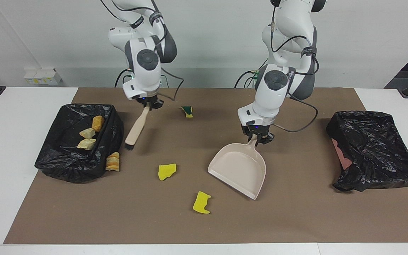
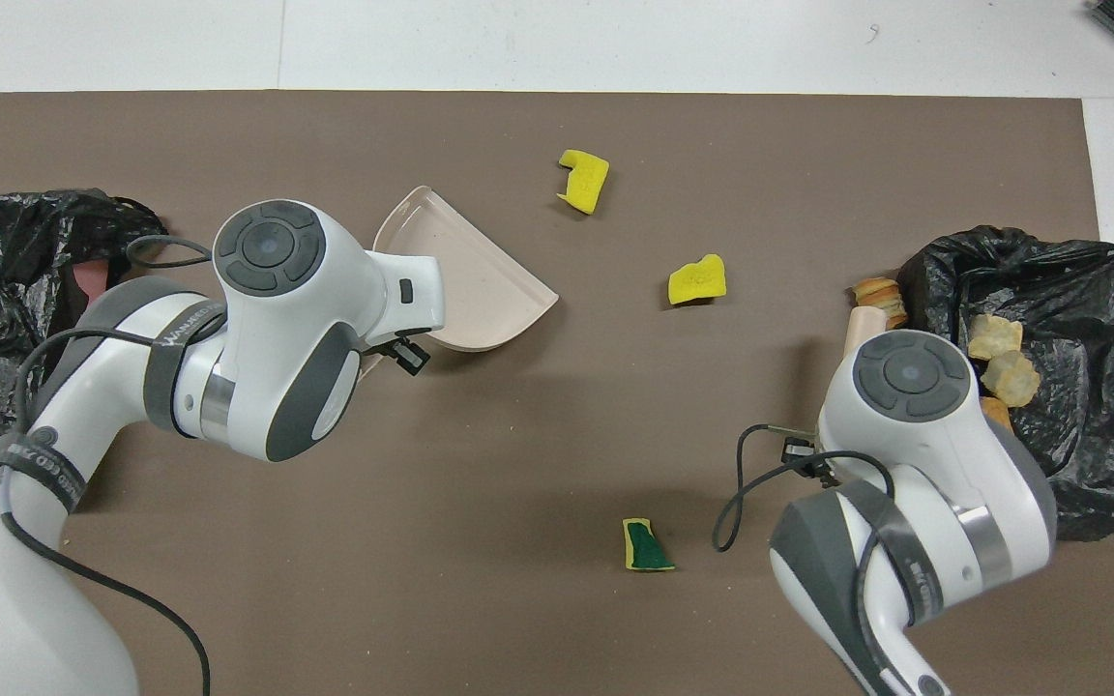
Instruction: Sweep and dump trash in bin
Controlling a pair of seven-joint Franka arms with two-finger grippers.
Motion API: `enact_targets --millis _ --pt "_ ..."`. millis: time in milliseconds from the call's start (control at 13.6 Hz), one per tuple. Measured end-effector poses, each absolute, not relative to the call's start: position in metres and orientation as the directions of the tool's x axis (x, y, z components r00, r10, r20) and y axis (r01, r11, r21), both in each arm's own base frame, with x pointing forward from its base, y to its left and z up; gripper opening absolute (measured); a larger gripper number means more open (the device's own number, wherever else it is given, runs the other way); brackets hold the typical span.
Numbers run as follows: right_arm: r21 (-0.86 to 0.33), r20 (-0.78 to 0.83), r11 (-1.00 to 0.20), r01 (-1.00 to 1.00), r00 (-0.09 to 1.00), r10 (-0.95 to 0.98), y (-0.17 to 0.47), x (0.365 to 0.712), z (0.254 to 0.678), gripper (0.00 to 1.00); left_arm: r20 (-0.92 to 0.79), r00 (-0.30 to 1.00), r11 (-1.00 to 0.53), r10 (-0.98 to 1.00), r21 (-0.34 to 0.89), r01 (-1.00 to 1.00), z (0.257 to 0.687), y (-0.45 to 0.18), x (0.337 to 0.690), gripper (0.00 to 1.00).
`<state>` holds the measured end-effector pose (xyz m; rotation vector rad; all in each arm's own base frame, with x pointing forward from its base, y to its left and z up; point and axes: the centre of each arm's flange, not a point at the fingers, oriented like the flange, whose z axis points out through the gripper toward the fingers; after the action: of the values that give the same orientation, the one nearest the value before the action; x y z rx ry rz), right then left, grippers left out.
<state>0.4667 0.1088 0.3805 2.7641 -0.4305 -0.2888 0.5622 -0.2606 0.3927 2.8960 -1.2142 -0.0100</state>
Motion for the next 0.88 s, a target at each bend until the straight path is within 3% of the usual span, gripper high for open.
enact_targets --millis 293,660,880 --pt "0.464 -0.13 -0.865 -0.193 0.951 -0.282 0.072 0.502 0.354 0.26 -0.028 0.527 -0.528 -0.849 0.0 -0.85 0.391 -0.245 0.567 0.33" --pt "0.434 -0.172 -0.896 -0.089 0.969 -0.18 0.07 0.516 0.339 0.26 -0.087 0.231 -0.229 -0.969 -0.03 -0.973 0.391 -0.231 0.572 0.33" --pt "0.398 -0.189 -0.916 -0.044 0.973 -0.129 0.079 0.52 0.326 0.26 -0.099 0.175 -0.174 -0.98 -0.017 -0.985 0.385 -0.228 0.568 0.33"
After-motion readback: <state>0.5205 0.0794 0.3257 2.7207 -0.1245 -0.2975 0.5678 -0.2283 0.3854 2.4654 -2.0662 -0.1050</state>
